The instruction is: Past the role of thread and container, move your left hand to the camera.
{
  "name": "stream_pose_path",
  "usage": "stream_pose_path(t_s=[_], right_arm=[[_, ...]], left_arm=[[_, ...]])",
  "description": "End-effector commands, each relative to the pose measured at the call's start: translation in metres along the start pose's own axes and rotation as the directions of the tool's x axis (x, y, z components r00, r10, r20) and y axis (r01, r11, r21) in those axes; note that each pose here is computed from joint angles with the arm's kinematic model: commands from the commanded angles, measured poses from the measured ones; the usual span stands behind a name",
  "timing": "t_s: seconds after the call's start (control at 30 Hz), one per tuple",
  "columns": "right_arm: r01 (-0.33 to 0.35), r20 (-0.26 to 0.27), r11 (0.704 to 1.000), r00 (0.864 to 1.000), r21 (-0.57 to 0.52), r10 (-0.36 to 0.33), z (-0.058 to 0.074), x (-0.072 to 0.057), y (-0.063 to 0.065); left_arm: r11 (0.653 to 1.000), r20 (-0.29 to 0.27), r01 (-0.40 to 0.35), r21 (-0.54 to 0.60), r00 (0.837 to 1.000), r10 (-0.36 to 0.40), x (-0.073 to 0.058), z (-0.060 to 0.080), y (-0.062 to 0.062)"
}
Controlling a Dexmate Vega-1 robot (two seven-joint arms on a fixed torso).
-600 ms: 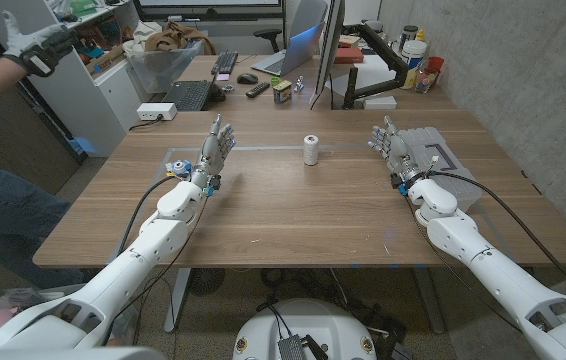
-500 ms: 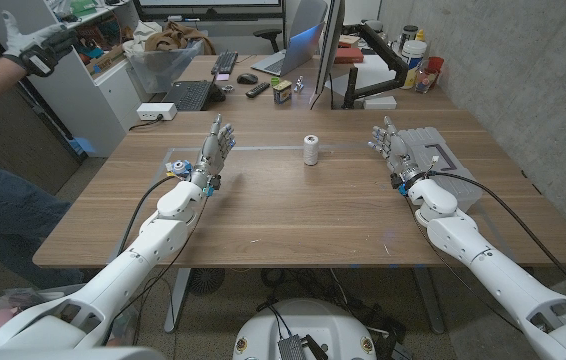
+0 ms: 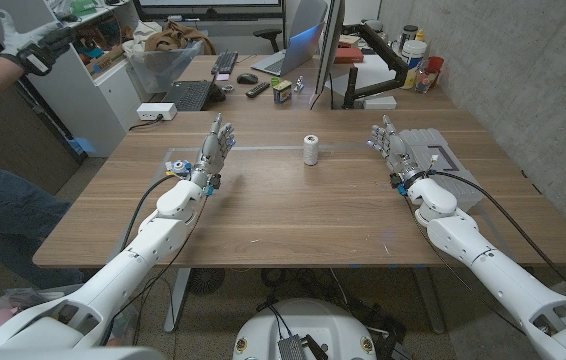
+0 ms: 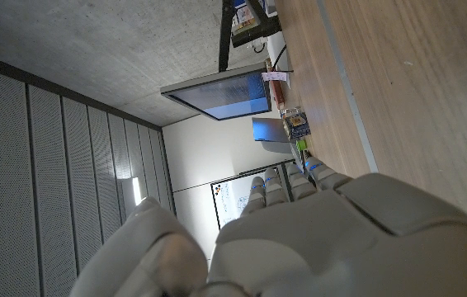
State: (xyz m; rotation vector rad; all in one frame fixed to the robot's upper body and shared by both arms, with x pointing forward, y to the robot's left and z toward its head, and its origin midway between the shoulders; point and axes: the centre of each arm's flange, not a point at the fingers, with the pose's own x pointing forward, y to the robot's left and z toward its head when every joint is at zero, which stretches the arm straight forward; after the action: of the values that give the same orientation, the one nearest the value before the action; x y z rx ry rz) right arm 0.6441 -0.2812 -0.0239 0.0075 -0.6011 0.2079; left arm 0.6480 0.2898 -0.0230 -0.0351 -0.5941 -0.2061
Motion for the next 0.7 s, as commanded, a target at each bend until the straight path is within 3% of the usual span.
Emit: stream_pose_path(t_s=[0.03,0.3,0.7], right_arm=[[-0.011,0.013,1.0,1.0,-0.01,0.011,0.002,-0.001,0.006],[-0.016,0.005,0.999,1.0,-0.043,0.016,0.003,-0.003,0.007],[-0.007,0.027,0.999,1.0,-0.054,0.008,0.008,-0.004,0.003]], left_arm=[[1.0,-0.002,0.001,0.011,1.0,-0.001,-0.003,0.003,-0.001],[0.999,-0.009,0.004,0.038,1.0,-0.004,-0.011,0.003,0.001],[0.996,-0.026,-0.01,0.091,1.0,0.012,-0.022,0.007,0.015]])
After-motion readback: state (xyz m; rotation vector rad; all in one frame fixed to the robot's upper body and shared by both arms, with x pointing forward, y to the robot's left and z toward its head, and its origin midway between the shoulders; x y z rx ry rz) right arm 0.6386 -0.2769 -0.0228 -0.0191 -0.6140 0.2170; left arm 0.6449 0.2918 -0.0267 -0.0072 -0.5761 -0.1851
